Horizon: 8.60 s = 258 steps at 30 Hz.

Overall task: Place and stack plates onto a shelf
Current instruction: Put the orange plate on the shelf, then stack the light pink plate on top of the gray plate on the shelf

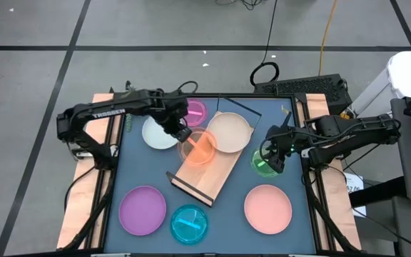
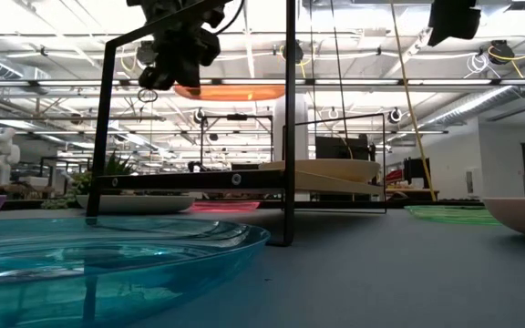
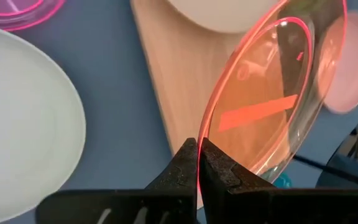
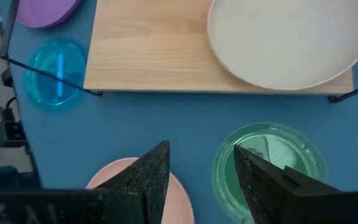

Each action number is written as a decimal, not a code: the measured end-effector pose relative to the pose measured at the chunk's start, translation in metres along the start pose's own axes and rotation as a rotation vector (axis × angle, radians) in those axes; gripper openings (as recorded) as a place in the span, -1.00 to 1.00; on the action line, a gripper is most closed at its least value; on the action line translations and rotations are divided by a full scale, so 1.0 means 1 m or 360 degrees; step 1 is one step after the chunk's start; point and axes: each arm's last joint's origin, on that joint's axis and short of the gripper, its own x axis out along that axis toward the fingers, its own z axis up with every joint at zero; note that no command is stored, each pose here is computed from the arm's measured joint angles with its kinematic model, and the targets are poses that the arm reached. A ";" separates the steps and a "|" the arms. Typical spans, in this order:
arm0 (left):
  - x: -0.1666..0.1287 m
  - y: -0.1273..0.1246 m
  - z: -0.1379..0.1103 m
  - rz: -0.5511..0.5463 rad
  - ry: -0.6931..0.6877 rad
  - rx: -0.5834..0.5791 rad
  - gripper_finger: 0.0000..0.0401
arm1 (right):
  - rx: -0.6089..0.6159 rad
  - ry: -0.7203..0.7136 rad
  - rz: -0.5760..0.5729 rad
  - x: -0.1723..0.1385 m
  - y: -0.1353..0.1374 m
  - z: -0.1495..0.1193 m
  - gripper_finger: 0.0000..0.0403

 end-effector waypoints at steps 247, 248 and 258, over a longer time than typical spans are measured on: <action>0.037 -0.006 -0.074 -0.0119 -0.0559 0.0338 -0.59 | 0.1542 0.0079 0.0328 0.022 0.015 -0.064 -1.00; 0.037 -0.006 -0.074 -0.0120 -0.0558 0.0334 -0.59 | 0.1542 0.0051 0.0315 0.020 0.013 -0.061 -1.00; 0.037 -0.006 -0.074 -0.0130 -0.0556 0.0270 -0.59 | 0.1556 -0.0200 0.0221 0.021 -0.010 -0.032 -1.00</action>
